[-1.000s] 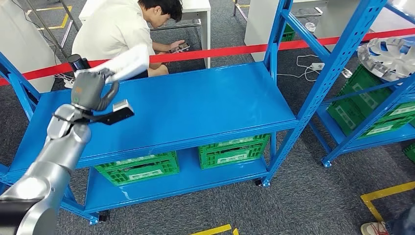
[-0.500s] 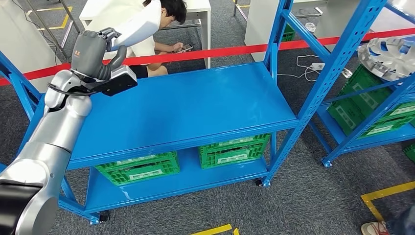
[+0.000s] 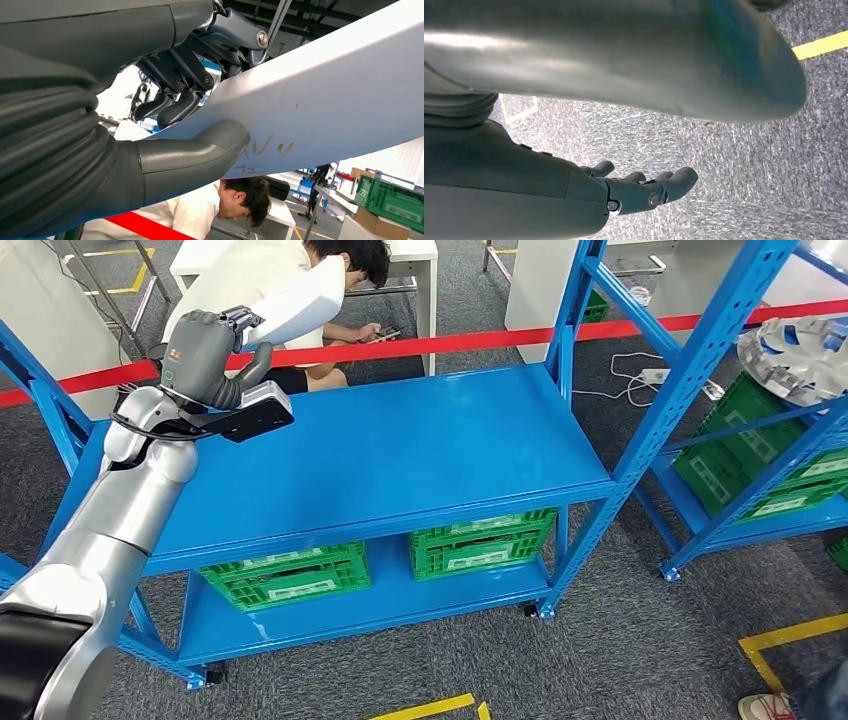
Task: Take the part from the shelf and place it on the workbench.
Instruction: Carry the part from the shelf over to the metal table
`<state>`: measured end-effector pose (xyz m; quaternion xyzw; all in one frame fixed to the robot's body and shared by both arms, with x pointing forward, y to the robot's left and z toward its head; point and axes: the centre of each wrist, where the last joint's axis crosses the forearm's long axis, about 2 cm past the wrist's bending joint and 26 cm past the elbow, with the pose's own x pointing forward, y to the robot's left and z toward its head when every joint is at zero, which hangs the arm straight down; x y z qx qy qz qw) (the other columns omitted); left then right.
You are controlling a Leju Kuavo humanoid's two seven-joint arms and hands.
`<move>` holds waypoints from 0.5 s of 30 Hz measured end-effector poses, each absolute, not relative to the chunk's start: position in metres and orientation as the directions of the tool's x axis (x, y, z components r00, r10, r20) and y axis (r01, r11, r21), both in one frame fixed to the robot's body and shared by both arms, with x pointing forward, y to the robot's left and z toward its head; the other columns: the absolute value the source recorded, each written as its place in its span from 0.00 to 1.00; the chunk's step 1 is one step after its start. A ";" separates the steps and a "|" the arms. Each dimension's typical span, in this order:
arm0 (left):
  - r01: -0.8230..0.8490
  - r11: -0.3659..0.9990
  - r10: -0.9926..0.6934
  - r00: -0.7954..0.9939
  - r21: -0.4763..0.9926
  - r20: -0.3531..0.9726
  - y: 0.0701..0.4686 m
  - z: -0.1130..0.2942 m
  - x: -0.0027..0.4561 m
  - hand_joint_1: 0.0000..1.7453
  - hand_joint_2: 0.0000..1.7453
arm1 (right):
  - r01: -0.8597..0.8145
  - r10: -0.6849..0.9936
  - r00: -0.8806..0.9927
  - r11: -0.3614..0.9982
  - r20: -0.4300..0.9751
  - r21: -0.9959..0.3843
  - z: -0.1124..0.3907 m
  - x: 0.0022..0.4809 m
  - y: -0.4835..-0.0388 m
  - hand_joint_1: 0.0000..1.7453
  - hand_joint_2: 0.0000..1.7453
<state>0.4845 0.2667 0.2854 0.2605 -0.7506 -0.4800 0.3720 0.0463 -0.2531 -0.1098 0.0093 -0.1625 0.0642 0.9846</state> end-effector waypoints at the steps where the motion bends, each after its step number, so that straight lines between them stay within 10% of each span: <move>1: -0.036 0.402 -0.750 -0.586 0.915 0.306 0.268 0.285 0.485 1.00 1.00 | -0.130 0.123 0.939 0.992 0.321 -0.002 -0.110 0.047 -0.253 0.00 0.00; 15: -0.030 0.368 -0.777 -0.559 0.929 0.289 0.282 0.272 0.482 1.00 1.00 | -0.130 0.123 0.937 0.991 0.327 0.001 -0.109 0.050 -0.253 0.00 0.00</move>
